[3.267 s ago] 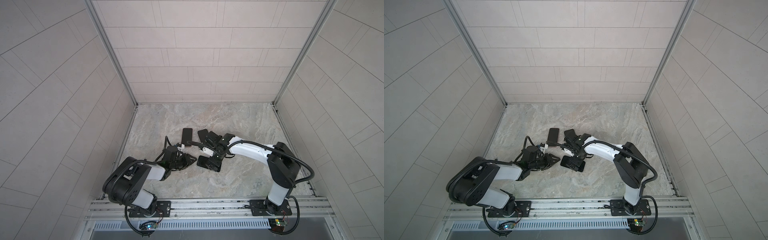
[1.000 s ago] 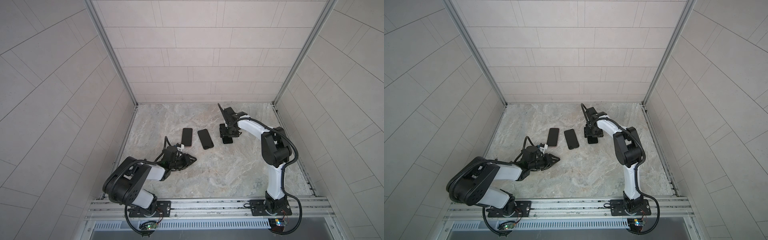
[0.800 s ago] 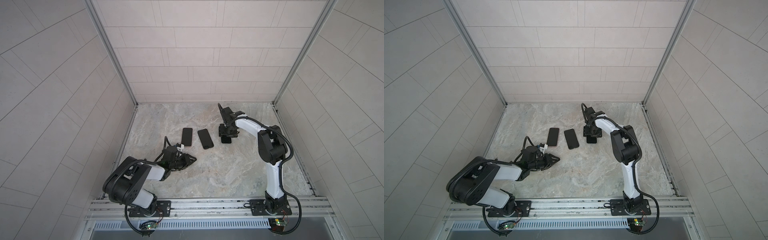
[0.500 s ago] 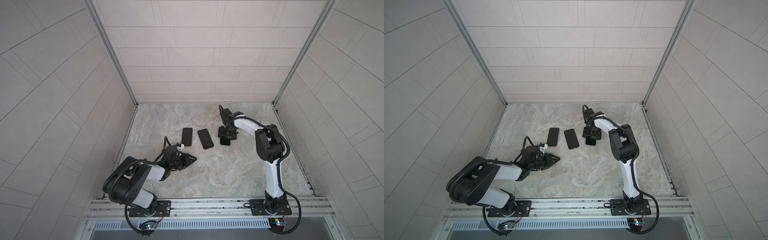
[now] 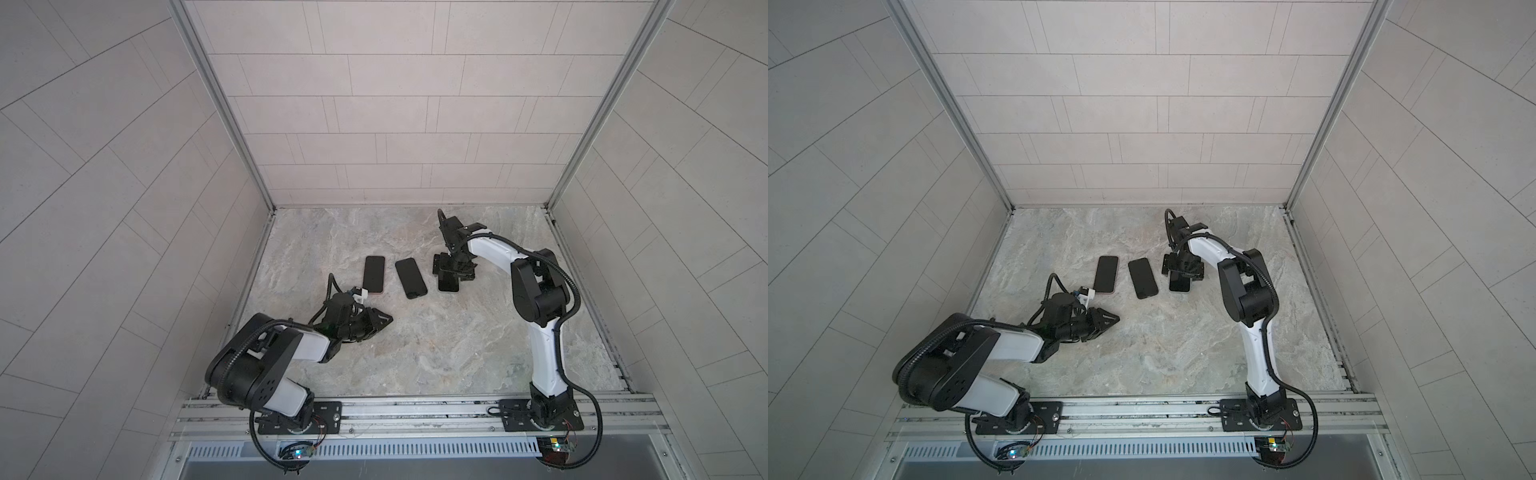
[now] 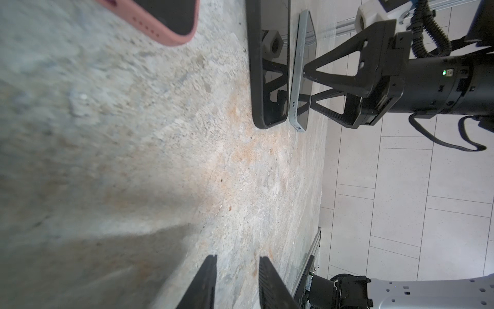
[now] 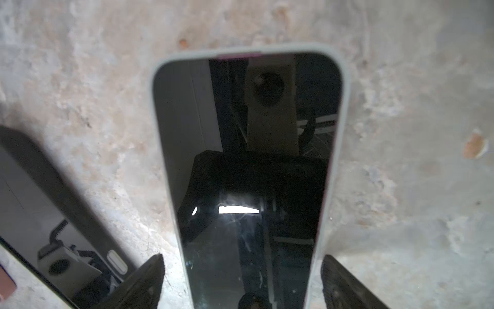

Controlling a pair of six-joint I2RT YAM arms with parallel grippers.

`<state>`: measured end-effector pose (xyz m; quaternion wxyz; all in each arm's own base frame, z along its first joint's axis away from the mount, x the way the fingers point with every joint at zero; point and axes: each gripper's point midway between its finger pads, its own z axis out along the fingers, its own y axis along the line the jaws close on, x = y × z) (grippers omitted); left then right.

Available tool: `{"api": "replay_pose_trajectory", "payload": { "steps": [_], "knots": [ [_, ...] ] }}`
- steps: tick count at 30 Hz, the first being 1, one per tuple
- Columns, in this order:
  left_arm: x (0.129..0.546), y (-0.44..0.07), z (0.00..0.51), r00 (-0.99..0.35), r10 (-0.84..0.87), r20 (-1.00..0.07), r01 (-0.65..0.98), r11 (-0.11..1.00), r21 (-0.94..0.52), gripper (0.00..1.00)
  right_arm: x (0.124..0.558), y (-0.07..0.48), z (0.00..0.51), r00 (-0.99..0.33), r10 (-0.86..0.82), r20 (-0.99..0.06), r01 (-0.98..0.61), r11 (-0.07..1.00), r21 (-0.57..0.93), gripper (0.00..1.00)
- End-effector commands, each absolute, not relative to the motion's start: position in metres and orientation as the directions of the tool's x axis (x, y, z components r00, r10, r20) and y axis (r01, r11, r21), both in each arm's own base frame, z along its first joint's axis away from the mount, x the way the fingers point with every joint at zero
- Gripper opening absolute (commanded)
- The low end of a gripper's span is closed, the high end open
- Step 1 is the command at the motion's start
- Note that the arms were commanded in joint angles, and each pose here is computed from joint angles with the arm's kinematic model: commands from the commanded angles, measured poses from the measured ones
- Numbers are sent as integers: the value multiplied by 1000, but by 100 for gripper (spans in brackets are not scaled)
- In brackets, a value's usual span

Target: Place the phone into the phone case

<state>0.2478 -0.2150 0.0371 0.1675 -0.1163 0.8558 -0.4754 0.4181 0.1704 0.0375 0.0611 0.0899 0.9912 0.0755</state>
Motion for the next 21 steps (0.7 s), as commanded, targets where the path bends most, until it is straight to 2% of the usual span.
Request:
{"api": "replay_pose_trajectory", "payload": {
  "steps": [1,13,14,16,21],
  "knots": [
    [249,-215,38,-917,-361,-173,-39,510,-860,34,413,170,65,-975,158,-156,132,977,165,100],
    [249,-212,42,-906,-374,-197,-25,512,-859,35,380,143,109,-947,129,-294,91,986,140,100],
    [249,-211,45,-903,-377,-208,-15,511,-860,38,376,139,109,-944,125,-306,89,987,131,100],
    [249,-211,56,-892,-377,-249,29,501,-865,51,367,128,113,-929,118,-350,85,990,109,100],
    [246,-206,81,-858,-382,-342,122,497,-859,61,351,110,127,-881,80,-466,51,996,75,100]
  ]
}}
